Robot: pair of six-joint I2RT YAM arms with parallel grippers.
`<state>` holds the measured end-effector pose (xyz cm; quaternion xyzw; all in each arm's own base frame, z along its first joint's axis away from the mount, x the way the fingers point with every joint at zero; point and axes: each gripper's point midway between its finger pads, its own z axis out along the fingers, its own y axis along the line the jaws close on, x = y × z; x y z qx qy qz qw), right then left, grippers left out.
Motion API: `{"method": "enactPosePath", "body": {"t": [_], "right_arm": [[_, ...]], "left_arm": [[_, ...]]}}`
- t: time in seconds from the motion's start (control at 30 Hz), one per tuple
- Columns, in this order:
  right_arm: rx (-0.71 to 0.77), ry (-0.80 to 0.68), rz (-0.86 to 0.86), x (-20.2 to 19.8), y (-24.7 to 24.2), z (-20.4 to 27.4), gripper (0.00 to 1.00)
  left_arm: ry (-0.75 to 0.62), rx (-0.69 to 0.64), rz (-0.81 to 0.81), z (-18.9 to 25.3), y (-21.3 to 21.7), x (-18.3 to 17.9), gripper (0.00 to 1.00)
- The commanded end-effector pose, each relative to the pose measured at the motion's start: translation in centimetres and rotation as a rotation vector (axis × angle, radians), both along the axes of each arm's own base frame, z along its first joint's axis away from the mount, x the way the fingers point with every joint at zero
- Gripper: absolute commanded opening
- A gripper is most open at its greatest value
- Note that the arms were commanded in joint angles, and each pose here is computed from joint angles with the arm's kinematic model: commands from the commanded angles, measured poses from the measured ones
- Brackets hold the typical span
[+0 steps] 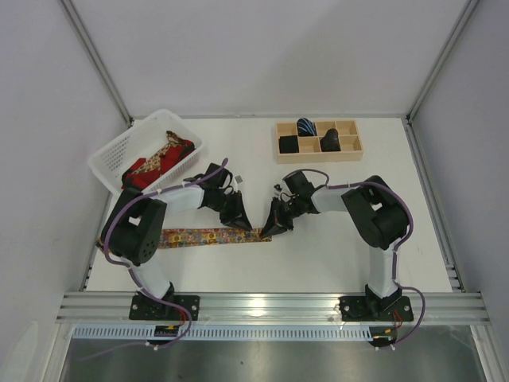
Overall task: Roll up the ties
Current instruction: Roll the tie
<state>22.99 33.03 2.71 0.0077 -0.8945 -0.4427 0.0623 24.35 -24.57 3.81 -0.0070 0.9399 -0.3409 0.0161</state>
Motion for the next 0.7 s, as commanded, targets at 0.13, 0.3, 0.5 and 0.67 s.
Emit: {"method": "enactPosePath", "body": {"t": [0.13,0.3,0.5,0.67], "right_arm": [[-0.015,-0.030,-0.001,0.4,-0.2,-0.7,0.00],[-0.008,-0.036,-0.002,0.5,0.0,0.0,0.00],[0.003,-0.063,0.001,0.9,0.1,1.9,0.00],[-0.015,-0.096,0.022,1.1,-0.4,3.8,0.03]], "left_arm": [[-0.038,-0.089,-0.014,2.3,-1.4,-0.3,0.14],[-0.016,-0.084,-0.033,1.4,-1.7,-1.1,0.14],[0.010,-0.024,-0.033,-0.9,-0.7,-1.7,0.13],[0.005,0.032,-0.052,-2.0,0.1,-1.5,0.13]]}}
